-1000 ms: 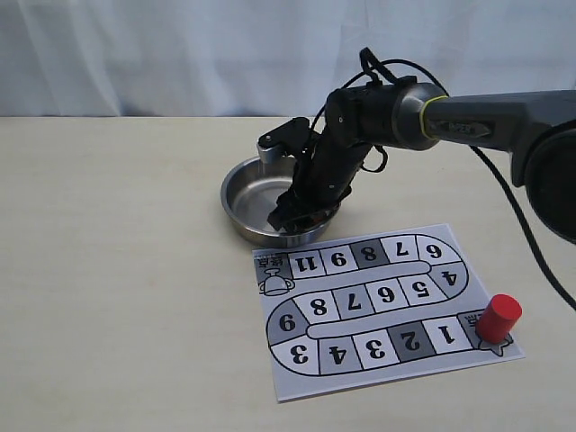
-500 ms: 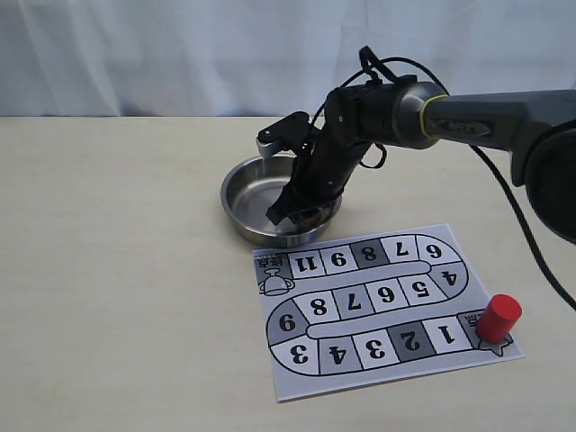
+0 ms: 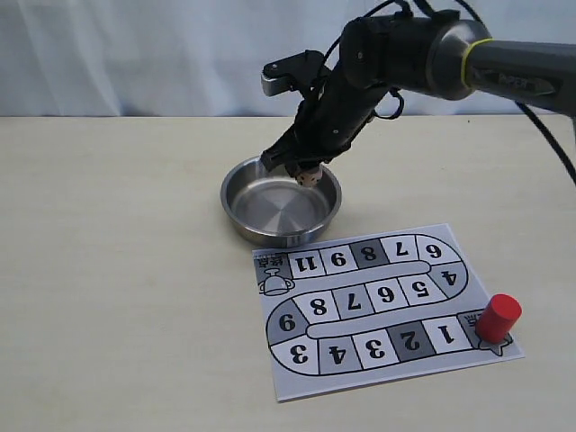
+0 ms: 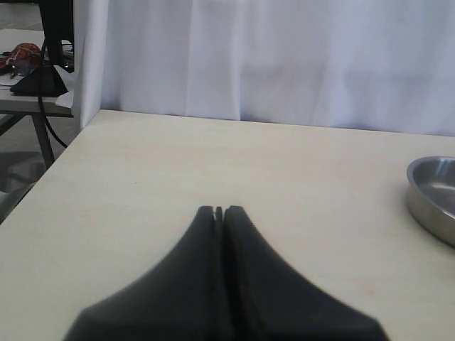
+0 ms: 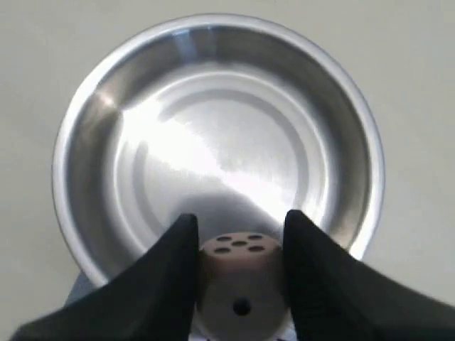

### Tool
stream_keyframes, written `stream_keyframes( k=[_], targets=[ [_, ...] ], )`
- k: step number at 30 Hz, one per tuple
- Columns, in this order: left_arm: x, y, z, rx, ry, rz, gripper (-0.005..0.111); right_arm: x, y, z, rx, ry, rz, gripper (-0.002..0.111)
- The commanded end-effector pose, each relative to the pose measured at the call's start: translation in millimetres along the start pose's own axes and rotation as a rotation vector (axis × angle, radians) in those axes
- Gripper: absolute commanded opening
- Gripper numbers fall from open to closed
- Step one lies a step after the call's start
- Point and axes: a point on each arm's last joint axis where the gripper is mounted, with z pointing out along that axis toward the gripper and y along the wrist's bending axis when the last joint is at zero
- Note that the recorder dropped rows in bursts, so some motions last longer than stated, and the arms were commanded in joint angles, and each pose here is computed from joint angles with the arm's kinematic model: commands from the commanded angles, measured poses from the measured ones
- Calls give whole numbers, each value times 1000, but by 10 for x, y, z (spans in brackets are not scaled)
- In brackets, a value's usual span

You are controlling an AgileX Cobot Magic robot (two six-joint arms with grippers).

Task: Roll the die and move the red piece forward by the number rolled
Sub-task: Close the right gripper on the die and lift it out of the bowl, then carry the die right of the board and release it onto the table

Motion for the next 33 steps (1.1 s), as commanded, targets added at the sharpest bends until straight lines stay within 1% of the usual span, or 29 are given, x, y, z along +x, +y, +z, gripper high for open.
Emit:
stream_keyframes(
  k=[1, 4, 7, 11, 15, 19, 22, 28, 33],
  targets=[
    [-28, -2, -5, 2, -18, -6, 0, 41, -44, -274, 12, 23, 15, 4],
    [-28, -2, -5, 2, -18, -6, 0, 146, -157, -410, 32, 0, 53, 4],
    [-28, -2, -5, 2, -18, -6, 0, 335, -334, -514, 77, -4, 74, 4],
    [-28, -2, -5, 2, -18, -6, 0, 676, -655, -635, 159, 34, 109, 4],
    [-28, -3, -5, 2, -18, -8, 0, 1004, -1078, -759, 263, 57, 205, 4],
    [-28, -3, -5, 2, -18, -8, 0, 1324, -1473, -793, 360, 87, 287, 4],
    [-28, -3, -5, 2, -18, -8, 0, 1510, -1736, -781, 437, 69, 324, 4],
    [-28, -3, -5, 2, -18, -8, 0, 1845, -2171, -793, 541, 91, 327, 4],
    [-28, -3, -5, 2, -18, -8, 0, 2055, -2431, -893, 596, 77, 370, 4]
  ],
)
